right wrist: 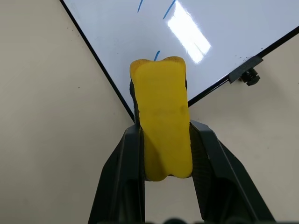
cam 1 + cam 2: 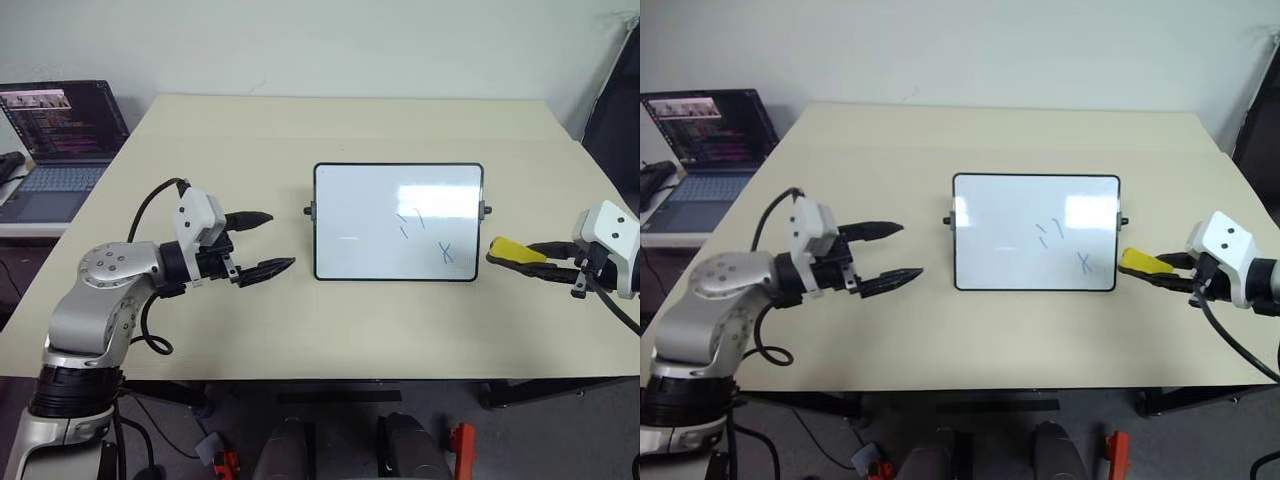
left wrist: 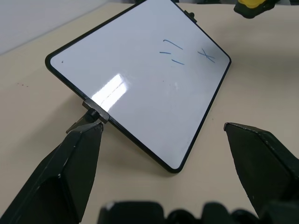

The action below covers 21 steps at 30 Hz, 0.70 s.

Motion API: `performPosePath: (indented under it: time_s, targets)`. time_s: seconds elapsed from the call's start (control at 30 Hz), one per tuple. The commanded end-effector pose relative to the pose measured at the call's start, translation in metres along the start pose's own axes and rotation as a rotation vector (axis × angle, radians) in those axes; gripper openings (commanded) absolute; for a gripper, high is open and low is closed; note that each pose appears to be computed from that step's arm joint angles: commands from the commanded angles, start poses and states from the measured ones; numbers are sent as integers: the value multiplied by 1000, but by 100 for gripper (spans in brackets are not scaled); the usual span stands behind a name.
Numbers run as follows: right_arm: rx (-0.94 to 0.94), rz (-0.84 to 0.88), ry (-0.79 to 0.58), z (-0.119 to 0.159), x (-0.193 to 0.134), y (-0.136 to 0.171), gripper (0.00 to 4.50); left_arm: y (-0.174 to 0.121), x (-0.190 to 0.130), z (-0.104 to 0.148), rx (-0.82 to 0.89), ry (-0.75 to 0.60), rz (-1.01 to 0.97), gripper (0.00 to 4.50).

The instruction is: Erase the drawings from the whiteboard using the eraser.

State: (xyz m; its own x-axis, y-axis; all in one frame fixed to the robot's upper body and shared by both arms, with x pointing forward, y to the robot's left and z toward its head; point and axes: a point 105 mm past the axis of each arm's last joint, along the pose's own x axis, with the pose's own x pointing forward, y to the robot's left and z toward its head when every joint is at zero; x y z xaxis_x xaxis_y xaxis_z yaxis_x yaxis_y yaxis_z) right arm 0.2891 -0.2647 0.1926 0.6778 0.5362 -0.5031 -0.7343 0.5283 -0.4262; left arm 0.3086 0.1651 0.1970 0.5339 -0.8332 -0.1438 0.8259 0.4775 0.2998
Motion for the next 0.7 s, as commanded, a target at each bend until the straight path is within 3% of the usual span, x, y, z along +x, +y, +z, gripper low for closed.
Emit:
performPosePath:
  time_s: [0.03,0.7]
  targets:
    - [-44,-29,-9,8,-5,-7,96,3,0,13,38,-33,9,450]
    - [-52,-84,-85,23,3,-16,96,5,8,26,70,-62,8,450]
